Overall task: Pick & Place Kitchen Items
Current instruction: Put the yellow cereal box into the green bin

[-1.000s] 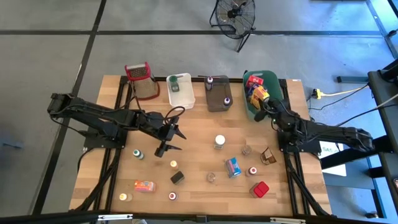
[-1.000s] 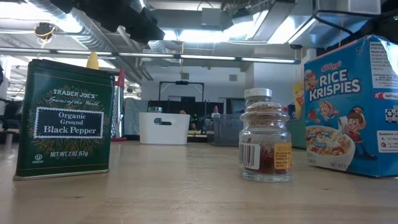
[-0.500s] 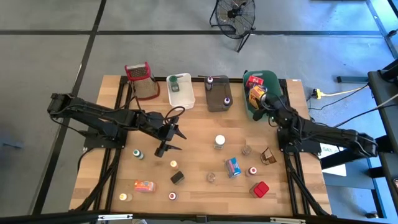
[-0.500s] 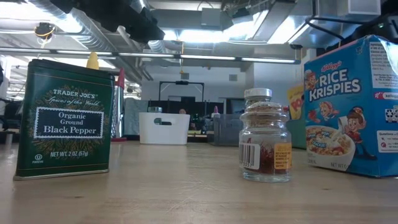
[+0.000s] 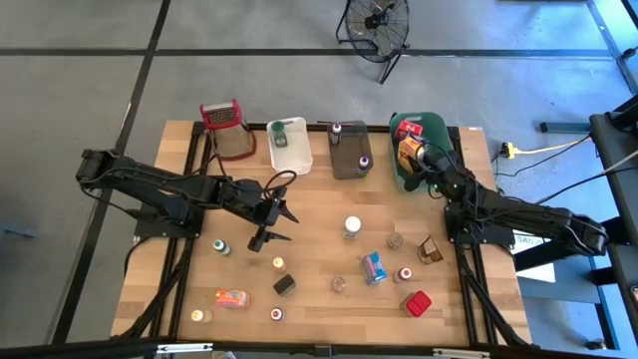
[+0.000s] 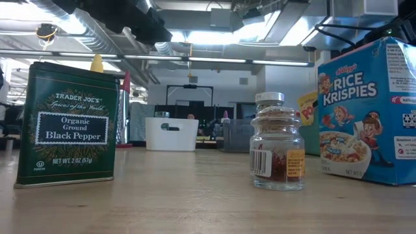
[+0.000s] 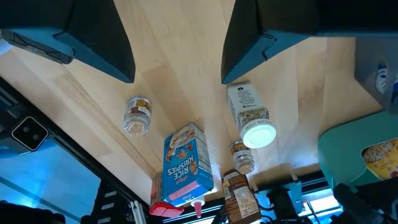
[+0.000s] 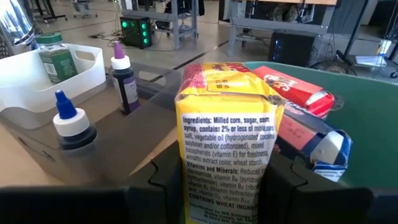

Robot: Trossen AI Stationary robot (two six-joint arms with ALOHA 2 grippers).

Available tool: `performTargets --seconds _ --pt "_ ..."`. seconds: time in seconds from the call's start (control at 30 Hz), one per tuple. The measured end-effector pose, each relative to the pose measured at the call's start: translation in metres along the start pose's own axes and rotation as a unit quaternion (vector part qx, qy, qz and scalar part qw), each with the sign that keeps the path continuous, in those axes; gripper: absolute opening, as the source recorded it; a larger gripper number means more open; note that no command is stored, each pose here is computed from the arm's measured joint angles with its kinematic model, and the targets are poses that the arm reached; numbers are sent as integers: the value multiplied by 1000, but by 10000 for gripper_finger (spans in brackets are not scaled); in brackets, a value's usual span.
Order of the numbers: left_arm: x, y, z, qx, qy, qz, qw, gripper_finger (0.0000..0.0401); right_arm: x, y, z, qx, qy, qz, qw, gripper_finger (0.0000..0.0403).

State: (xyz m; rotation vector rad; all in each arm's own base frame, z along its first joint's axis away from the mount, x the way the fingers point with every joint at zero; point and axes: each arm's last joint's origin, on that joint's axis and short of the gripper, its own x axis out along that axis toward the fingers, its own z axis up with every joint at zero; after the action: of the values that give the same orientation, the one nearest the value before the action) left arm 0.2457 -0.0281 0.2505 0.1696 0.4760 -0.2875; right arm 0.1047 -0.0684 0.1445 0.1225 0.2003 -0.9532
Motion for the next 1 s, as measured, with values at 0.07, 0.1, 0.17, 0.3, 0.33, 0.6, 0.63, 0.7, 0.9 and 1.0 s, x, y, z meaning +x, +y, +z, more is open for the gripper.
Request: performTargets --seconds 0.07,0.1,0.17,0.3,0.33,0.6,0.63,0.7,0.9,1.0 --pt "0 0 0 0 0 0 1000 233 0 0 0 -3 0 1 1000 148" --pt "0 0 0 0 0 0 1000 233 0 0 0 -3 0 1 1000 151" --pt "0 0 0 0 0 0 1000 235 0 0 0 -3 0 1 1000 157" --pt "0 0 0 0 0 0 1000 234 0 0 0 -3 1 1 1000 174" --pt "0 0 0 0 0 0 1000 233 0 0 0 -3 1 1 1000 178" --pt "9 0 -5 -3 19 -4 1000 234 0 0 0 -2 2 0 1000 197" --pt "12 0 -7 -4 24 -5 1000 234 0 0 0 -2 2 0 1000 197" --pt "16 1 -9 -5 31 -6 999 233 0 0 0 -1 2 0 1000 197" --pt "32 3 -12 -3 22 -4 1000 235 0 0 -1 -1 3 0 1000 197" --pt "39 3 -14 0 22 -5 1000 233 0 0 -1 -1 3 0 1000 197"
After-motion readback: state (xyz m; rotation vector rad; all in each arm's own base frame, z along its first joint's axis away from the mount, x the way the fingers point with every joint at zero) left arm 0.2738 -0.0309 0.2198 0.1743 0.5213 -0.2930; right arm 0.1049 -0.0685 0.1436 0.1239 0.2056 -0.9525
